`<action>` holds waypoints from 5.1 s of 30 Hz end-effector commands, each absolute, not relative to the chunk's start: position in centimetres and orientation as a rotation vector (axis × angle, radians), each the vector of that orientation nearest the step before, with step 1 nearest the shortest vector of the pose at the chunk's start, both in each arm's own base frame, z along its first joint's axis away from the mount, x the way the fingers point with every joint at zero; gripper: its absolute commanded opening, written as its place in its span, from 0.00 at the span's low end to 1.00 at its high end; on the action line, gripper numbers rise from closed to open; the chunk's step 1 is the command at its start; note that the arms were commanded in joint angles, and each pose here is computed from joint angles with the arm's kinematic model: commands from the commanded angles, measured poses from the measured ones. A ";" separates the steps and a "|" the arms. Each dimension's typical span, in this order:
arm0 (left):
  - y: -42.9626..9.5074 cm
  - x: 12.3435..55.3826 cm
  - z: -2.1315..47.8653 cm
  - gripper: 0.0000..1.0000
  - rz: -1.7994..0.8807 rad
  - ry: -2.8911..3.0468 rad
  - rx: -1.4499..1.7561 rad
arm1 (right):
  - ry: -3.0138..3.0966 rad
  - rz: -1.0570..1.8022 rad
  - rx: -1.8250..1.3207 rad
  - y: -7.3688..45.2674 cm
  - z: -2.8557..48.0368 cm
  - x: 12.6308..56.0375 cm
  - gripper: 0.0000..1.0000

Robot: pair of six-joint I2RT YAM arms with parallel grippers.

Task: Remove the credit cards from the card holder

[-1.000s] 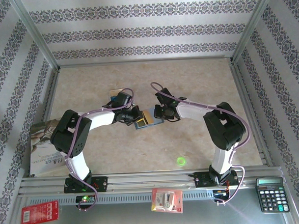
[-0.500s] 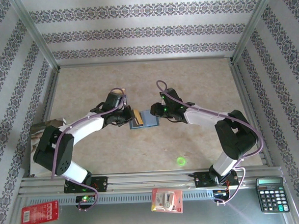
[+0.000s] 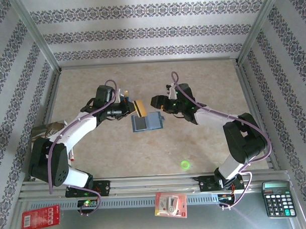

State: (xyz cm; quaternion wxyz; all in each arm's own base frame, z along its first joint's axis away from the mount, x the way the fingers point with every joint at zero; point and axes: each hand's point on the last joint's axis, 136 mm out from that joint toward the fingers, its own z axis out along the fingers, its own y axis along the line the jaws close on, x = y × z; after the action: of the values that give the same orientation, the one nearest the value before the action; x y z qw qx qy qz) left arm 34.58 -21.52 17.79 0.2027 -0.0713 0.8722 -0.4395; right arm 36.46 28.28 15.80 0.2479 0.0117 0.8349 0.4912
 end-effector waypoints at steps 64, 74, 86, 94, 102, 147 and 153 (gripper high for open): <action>-23.9 38.2 27.9 0.00 -1.764 1.780 -0.341 | 1.916 1.862 0.214 30.6 27.0 37.4 0.00; -19.7 38.6 20.4 0.00 -1.323 2.094 -0.504 | 2.048 1.633 0.346 26.4 21.3 38.1 0.47; -14.2 37.8 18.6 0.00 -0.568 2.417 -0.122 | 2.119 1.447 0.380 22.6 16.4 37.1 0.73; -15.0 40.0 21.2 0.00 -0.404 2.347 0.309 | 2.107 1.366 0.305 20.8 16.4 36.9 0.92; -15.5 41.1 23.3 0.00 -0.250 2.142 0.685 | 2.118 1.352 0.324 18.4 15.2 36.7 0.98; -11.2 47.8 11.9 0.00 -0.124 2.024 1.700 | 2.165 1.356 0.381 19.4 15.3 35.8 0.98; -11.1 48.1 12.6 0.00 -0.159 1.991 1.645 | 2.176 1.374 0.371 20.0 15.3 35.9 0.98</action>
State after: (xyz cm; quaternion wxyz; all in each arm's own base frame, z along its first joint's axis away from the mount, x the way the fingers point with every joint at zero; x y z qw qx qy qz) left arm 47.85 -11.22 12.15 0.2545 0.6094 0.7493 -0.0495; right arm 35.66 19.61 14.76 0.2652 0.1404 0.8091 0.5054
